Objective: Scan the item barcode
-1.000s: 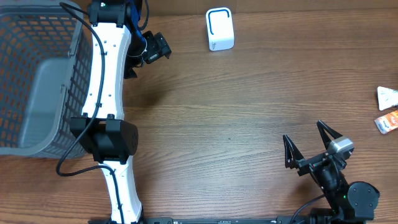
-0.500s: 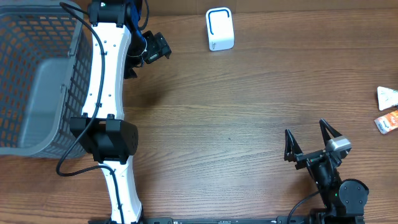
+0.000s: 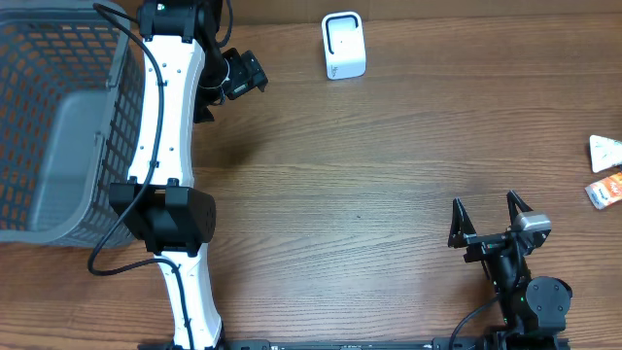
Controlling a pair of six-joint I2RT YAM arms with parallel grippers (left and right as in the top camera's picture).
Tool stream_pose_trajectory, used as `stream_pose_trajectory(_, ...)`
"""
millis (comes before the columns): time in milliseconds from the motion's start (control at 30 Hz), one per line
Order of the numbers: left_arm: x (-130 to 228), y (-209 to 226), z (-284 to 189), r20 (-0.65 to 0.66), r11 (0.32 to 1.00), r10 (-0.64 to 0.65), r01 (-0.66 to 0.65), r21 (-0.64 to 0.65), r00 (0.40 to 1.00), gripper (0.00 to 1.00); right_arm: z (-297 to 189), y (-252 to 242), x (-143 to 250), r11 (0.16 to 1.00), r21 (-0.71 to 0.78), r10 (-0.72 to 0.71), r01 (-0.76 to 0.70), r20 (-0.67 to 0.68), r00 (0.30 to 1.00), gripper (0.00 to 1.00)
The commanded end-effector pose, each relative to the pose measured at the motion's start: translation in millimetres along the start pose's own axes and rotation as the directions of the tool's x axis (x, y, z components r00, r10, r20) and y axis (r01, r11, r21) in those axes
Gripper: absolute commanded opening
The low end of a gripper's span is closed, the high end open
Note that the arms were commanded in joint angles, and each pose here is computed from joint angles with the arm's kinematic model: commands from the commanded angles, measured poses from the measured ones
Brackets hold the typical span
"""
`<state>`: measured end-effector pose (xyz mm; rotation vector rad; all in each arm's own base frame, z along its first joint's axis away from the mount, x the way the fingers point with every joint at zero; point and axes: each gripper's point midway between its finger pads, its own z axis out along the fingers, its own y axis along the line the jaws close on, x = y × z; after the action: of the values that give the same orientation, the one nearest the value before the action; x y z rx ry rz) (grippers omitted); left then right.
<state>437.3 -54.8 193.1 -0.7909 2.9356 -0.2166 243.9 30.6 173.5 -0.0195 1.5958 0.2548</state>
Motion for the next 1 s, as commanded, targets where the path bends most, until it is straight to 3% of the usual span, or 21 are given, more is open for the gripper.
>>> stream_pose_trajectory(0,0.8,-0.4,3.3,-0.008,1.000,0.015,-0.015,-0.006,1.000,1.00,0.0,-5.3,1.2,1.000,0.030,-0.001,0.001,0.008,1.000,1.00)
stream_pose_trajectory(333,0.9,-0.5,3.3,-0.008,1.000,0.015,-0.015,-0.006,1.000,1.00,-1.6,-23.3,1.0,0.991,0.135,-0.010,0.008,0.012,1.000,1.00)
stream_pose_trajectory(733,0.7,-0.4,3.3,-0.008,1.000,0.015,-0.015,-0.006,1.000,1.00,-1.4,-22.0,1.5,0.965,0.126,-0.228,0.228,-0.019,0.974,1.00)
stream_pose_trajectory(967,0.7,-0.4,3.3,-0.008,1.000,0.015,-0.015,-0.006,1.000,1.00,-1.3,-21.5,1.3,0.971,0.124,-0.206,0.206,-0.015,0.979,1.00)
